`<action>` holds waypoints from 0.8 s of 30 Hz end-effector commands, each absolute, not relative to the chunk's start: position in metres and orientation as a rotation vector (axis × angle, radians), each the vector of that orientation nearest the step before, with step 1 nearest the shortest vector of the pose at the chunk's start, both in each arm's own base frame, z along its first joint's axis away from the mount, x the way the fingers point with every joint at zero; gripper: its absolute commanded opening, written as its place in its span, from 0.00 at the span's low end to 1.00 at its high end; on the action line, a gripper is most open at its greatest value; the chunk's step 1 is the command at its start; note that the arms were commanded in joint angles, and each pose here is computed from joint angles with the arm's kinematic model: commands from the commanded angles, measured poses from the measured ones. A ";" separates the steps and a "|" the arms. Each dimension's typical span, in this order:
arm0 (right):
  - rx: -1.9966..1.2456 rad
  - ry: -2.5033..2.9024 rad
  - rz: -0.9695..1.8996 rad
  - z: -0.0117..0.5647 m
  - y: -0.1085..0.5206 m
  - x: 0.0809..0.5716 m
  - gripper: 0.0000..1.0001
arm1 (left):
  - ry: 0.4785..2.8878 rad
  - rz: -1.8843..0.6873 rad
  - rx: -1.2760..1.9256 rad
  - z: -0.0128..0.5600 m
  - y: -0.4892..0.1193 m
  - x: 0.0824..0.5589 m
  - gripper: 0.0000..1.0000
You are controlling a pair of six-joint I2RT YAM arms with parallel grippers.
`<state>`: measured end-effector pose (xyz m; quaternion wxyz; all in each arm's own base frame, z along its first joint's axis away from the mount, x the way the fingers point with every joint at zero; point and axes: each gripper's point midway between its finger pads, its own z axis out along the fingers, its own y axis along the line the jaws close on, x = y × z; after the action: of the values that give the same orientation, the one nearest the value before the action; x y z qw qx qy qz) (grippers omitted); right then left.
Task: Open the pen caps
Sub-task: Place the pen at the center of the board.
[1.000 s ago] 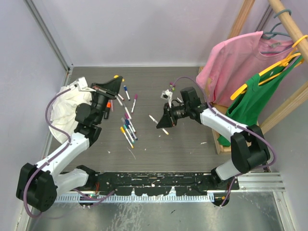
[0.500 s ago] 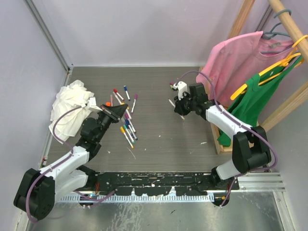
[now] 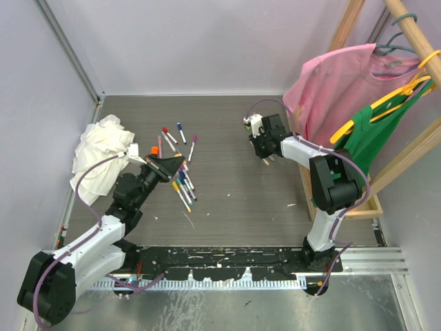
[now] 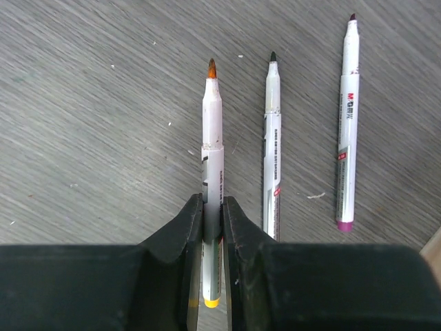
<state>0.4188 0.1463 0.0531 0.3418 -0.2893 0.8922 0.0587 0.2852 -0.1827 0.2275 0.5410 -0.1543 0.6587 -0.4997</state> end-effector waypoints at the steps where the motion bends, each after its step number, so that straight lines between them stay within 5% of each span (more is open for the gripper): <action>1: -0.769 2.304 0.121 0.063 0.145 0.438 0.13 | 1.564 -1.224 -0.331 0.230 -0.187 0.279 0.00; 24: -0.762 2.417 0.175 0.042 0.139 0.434 0.32 | 1.625 -1.271 -0.328 0.211 -0.193 0.269 0.03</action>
<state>0.4231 0.1329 0.0228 0.2750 -0.2855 0.9163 0.0561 0.2708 -0.1912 0.2006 0.4969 -0.1444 0.6859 -0.5117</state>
